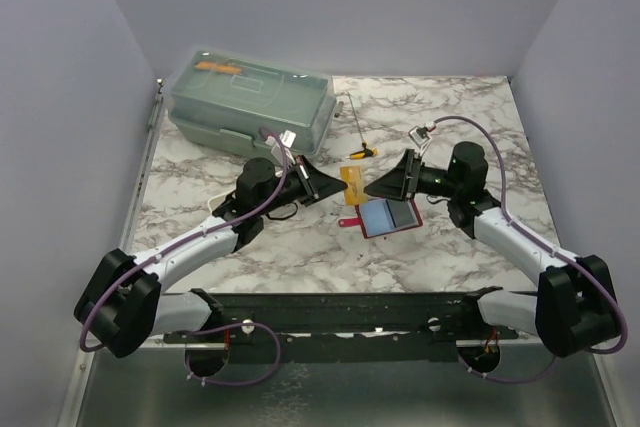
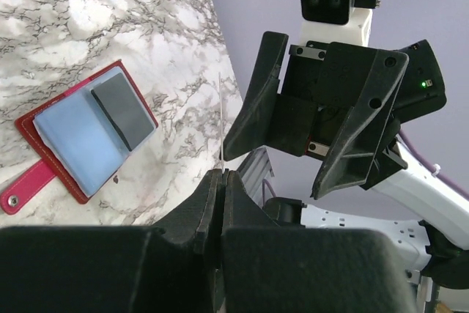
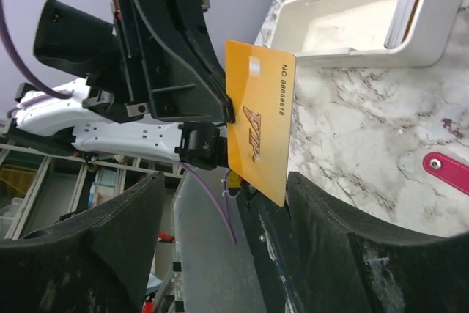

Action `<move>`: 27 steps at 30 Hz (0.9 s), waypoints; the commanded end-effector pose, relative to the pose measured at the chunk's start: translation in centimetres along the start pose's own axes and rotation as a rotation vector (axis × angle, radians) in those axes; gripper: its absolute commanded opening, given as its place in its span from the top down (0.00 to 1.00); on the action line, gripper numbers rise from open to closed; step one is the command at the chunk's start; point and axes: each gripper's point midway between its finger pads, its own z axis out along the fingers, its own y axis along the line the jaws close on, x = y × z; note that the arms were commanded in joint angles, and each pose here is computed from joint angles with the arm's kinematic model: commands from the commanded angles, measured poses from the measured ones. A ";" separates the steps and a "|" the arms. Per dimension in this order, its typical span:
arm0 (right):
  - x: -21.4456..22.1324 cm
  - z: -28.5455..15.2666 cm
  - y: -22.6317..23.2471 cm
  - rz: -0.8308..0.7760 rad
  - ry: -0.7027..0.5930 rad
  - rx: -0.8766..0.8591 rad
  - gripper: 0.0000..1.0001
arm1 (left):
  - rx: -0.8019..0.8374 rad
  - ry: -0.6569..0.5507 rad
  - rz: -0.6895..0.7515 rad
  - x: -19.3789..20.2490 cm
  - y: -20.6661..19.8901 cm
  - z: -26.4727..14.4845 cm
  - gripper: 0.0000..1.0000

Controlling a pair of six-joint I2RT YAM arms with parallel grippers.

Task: Put the credit cards into the card holder
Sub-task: Insert the credit card into the card holder.

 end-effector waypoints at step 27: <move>-0.9 -0.2 1.8 -0.048 -0.064 -0.007 0.43 | 0.173 -0.032 0.000 -1.4 -5.1 -1.2 1.00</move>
